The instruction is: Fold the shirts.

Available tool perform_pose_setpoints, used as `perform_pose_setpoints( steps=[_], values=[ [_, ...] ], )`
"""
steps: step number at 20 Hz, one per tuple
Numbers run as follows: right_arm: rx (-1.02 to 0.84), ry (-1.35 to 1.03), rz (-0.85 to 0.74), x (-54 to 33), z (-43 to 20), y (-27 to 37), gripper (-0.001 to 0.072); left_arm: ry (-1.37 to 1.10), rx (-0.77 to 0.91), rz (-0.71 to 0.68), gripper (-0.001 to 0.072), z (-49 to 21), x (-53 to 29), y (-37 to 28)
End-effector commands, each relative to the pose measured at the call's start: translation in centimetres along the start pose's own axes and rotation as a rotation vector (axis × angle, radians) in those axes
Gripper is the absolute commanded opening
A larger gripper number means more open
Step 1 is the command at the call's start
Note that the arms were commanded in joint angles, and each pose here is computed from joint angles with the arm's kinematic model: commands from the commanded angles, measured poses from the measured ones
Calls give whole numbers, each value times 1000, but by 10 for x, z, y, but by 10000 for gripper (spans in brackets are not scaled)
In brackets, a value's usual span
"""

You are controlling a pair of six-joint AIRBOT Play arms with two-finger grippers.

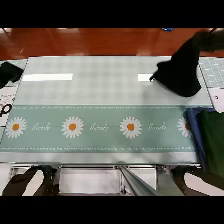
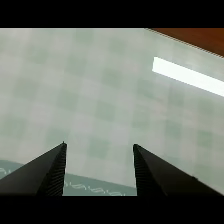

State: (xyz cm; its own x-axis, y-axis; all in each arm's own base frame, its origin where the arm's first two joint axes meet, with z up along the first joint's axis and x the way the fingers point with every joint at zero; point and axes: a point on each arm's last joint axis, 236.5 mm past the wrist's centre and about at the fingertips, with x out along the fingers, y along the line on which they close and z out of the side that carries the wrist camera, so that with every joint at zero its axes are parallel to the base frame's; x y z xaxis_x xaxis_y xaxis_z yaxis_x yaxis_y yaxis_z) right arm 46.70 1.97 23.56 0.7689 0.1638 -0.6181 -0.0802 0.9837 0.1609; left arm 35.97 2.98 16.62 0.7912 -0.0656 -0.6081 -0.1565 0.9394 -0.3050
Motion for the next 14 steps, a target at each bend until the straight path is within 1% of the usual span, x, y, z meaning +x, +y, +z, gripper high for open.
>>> perform_pose_setpoints(
  steps=[1, 3, 5, 8, 10, 14],
  values=[
    [-124, -255, 71, -101, 61, 61, 29, 57, -15, -9, 509, -31, -29, -5],
    [-167, -354, 94, -143, 85, 86, 28, 78, -4, -34, 509, -54, -31, -12],
    [-188, -437, 149, -179, 101, 113, 28, 104, -8, -55, 509, -75, -29, -16],
    [-222, -493, 257, -210, 105, 156, 28, 134, -23, -69, 508, -92, -25, -17],
    [-247, -446, 350, -206, 89, 191, 29, 142, -27, -66, 509, -96, -22, -15],
    [-324, -169, 535, -158, 10, 274, 29, 146, -38, -81, 508, -97, -21, -18]
  ],
)
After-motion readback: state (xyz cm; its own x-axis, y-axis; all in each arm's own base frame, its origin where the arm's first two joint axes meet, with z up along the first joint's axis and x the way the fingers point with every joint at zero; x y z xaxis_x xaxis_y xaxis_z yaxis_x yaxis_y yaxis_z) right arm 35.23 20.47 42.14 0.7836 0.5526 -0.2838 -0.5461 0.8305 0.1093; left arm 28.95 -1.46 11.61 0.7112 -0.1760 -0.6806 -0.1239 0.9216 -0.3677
